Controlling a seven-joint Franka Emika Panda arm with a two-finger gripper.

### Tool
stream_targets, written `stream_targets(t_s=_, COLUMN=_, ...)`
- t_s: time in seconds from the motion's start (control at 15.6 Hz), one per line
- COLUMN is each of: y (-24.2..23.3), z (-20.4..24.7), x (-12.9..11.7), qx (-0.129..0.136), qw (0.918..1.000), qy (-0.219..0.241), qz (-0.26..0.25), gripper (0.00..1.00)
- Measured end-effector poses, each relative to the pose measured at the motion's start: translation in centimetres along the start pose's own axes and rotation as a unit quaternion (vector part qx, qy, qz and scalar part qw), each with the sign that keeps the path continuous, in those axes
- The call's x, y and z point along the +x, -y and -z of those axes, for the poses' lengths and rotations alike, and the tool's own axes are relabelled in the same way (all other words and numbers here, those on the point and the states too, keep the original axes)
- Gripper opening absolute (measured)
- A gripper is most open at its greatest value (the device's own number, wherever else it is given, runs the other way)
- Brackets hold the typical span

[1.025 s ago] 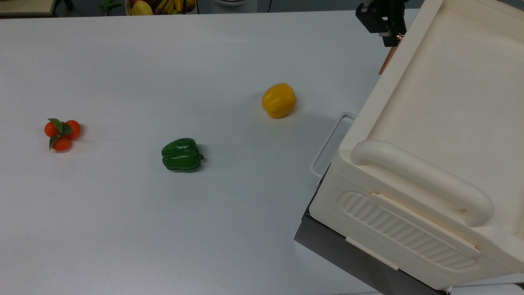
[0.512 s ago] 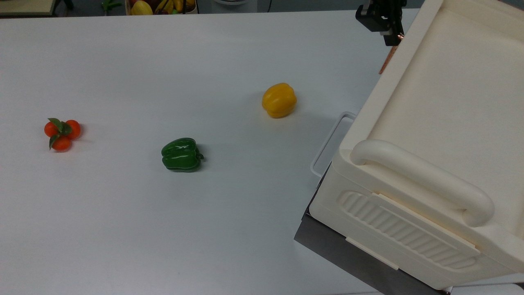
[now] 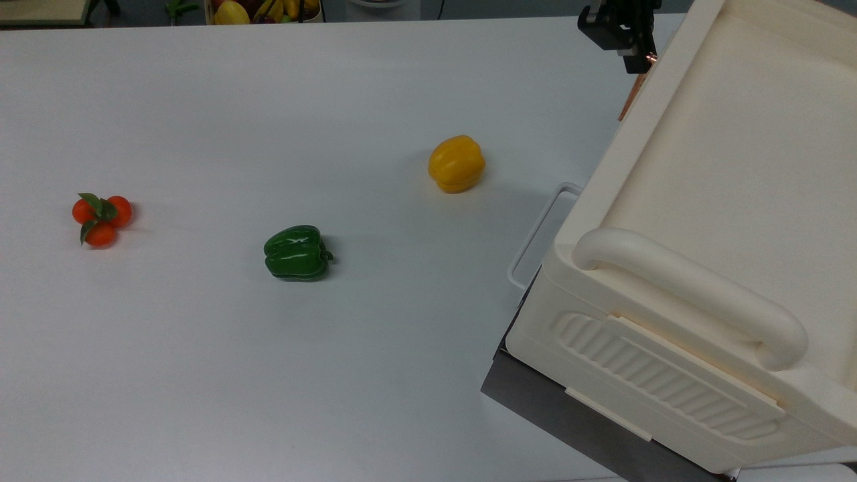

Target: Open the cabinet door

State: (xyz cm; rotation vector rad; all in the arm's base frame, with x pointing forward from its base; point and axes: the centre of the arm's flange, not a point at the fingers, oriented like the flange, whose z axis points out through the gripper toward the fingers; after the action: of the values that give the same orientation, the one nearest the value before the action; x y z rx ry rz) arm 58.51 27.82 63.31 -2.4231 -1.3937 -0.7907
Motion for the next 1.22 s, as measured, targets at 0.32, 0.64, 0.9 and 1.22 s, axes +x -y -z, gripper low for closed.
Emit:
stream_targets(t_s=0.32, y=-0.6, z=1.5, x=-1.4, qx=0.003, qw=0.9996, qy=0.026, qz=-0.009, gripper=0.14)
stream_targets(t_s=0.64, y=-1.8, z=3.0, x=-3.2, qx=0.007, qw=0.9983, qy=0.054, qz=-0.022, gripper=0.14)
stream_targets(t_s=0.9, y=-3.4, z=4.5, x=-5.3, qx=0.010, qw=0.9959, qy=0.079, qz=-0.042, gripper=0.14)
stream_targets(t_s=1.22, y=-7.5, z=6.3, x=-9.7, qx=-0.001, qw=0.9905, qy=0.104, qz=-0.090, gripper=0.12)
